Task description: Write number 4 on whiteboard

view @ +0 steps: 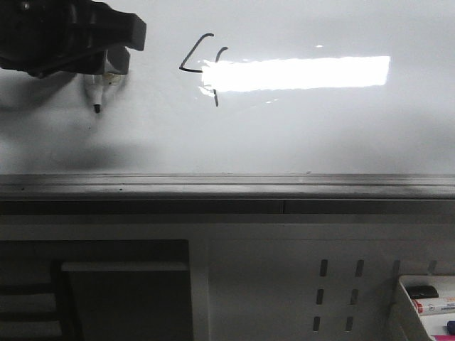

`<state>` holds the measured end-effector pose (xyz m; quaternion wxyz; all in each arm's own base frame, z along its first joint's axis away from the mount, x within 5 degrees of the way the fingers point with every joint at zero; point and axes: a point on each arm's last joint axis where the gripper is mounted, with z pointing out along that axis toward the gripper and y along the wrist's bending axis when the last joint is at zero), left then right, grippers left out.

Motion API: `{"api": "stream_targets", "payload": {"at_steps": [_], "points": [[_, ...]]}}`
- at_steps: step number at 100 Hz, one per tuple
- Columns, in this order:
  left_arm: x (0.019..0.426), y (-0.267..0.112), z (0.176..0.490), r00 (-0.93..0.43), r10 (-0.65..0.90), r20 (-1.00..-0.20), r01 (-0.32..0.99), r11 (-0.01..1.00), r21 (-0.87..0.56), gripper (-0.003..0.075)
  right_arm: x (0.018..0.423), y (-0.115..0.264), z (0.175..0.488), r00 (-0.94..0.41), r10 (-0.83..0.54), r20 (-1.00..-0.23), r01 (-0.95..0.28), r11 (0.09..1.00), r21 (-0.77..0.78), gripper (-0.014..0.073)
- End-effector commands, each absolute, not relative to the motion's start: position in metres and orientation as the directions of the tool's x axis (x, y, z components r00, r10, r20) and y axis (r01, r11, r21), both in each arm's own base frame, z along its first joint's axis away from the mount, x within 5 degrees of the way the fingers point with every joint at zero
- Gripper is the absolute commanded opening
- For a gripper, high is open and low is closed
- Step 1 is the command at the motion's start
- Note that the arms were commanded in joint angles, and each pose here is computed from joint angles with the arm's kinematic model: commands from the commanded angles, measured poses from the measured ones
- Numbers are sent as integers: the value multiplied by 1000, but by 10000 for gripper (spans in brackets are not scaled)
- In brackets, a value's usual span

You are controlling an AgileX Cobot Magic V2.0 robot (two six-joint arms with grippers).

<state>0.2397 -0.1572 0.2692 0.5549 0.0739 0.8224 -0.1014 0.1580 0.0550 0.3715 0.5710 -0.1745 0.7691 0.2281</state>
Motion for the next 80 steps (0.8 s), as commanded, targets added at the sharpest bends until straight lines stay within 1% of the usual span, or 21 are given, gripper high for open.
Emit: {"api": "stream_targets", "payload": {"at_steps": [1, 18, 29, 34, 41, 48, 52, 55, 57, 60, 62, 63, 64, 67, 69, 80], "points": [[236, -150, 297, -280, -27, -960, 218, 972, -91, 526, 157, 53, 384, -241, 43, -969, -513, 842, 165, 403], [215, -132, 327, -161, 30, -986, 261, 965, -14, 525, 157, 53, 385, -239, 44, -970, -512, 843, 164, 403], [196, -117, 342, -85, 58, -995, 270, 962, 33, 514, 158, 52, 385, -232, 48, -972, -503, 849, 162, 402], [186, -108, 348, -53, 56, -997, 270, 962, 40, 500, 158, 51, 386, -228, 51, -972, -497, 853, 161, 389], [171, -95, 354, -6, 52, -999, 273, 961, 48, 466, 159, 50, 386, -219, 56, -974, -485, 860, 159, 341], [155, -85, 356, 35, 59, -998, 297, 953, 67, 405, 158, 49, 388, -206, 61, -977, -477, 866, 154, 252], [145, -79, 356, 59, 65, -996, 320, 944, 80, 347, 155, 49, 389, -193, 61, -979, -473, 869, 147, 174], [138, -76, 356, 71, 64, -995, 340, 937, 84, 299, 153, 48, 389, -181, 53, -982, -473, 871, 134, 97], [134, -74, 355, 80, 63, -995, 357, 930, 88, 258, 150, 48, 389, -166, 43, -985, -471, 874, 118, 64], [126, -71, 354, 96, 61, -994, 385, 918, 93, 182, 146, 47, 388, -144, 26, -989, -468, 879, 91, -16], [122, -71, 351, 97, 67, -993, 405, 909, 101, 149, 143, 46, 387, -125, 11, -992, -465, 883, 68, -62], [119, -70, 352, 106, 64, -992, 410, 906, 102, 116, 140, 45, 388, -110, 10, -994, -460, 886, 60, -75], [118, -70, 349, 104, 71, -992, 424, 899, 109, 99, 139, 45, 386, -106, 3, -994, -457, 888, 52, -71], [111, -67, 347, 116, 66, -991, 446, 888, 111, 13, 134, 43, 383, -84, -6, -996, -444, 896, 32, -62], [108, -67, 343, 114, 67, -991, 462, 880, 112, -20, 129, 42, 381, -68, -11, -998, -432, 902, 19, -63], [92, -57, 327, 116, 41, -992, 490, 867, 93, -20, 103, 36, 364, 7, -39, -999, -383, 923, -39, -64]]}}
